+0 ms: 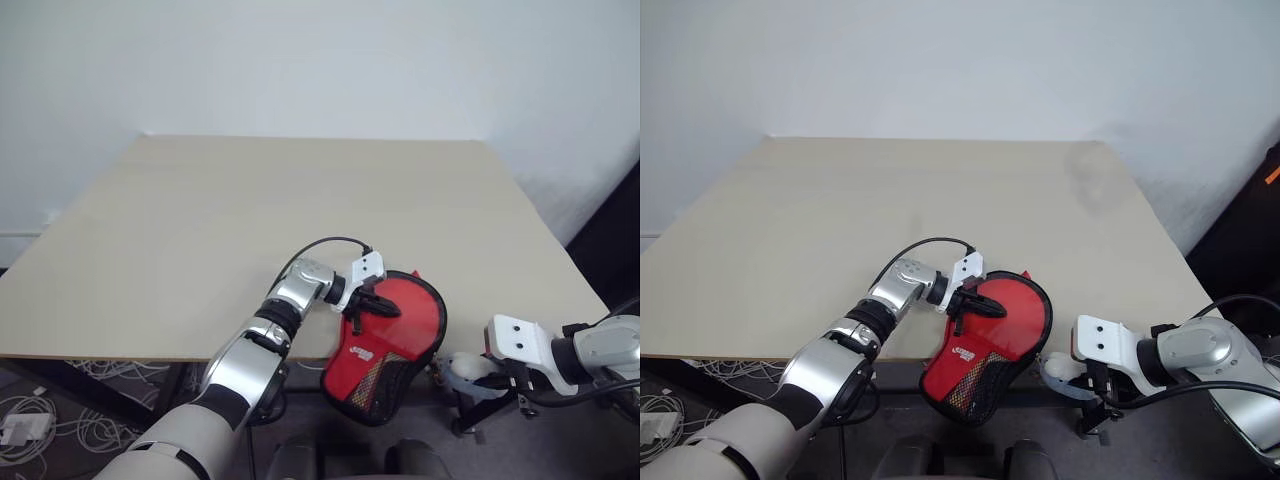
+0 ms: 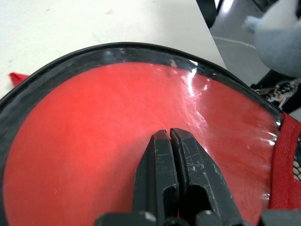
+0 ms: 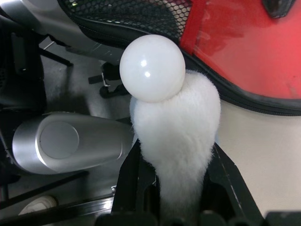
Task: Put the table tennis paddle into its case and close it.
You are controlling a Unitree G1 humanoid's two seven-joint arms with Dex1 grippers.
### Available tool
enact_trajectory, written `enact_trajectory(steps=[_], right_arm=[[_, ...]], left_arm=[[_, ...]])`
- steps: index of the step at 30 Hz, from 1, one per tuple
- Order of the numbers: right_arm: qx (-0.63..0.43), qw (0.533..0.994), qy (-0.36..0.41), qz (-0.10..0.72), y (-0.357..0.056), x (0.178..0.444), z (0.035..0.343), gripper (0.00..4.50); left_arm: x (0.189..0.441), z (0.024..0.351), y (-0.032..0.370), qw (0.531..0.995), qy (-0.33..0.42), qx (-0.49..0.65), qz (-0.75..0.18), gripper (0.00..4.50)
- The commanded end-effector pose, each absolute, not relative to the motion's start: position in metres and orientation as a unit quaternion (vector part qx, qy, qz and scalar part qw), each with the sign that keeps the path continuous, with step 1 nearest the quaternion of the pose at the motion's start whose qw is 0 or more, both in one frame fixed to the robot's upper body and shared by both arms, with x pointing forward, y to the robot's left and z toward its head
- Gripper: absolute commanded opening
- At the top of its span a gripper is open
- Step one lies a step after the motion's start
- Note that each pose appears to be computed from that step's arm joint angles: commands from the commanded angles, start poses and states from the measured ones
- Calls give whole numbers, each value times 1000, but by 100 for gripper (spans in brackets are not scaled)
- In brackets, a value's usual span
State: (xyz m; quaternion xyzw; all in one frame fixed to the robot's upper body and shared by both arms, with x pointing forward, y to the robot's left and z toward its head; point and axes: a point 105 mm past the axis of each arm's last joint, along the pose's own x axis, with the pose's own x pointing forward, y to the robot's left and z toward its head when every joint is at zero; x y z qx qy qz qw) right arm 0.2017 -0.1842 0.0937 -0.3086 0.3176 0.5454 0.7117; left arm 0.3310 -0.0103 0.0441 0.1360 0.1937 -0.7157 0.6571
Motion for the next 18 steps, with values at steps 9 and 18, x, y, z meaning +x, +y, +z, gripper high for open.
enact_trajectory(steps=[9,18], right_arm=[[-272,698,295,593,-162,171,99,46],[-246,701,276,610,-147,163,109,46]], left_arm=[[318,16,1,640,216,167,-718,0],[318,7,8,647,217,172,-710,0]])
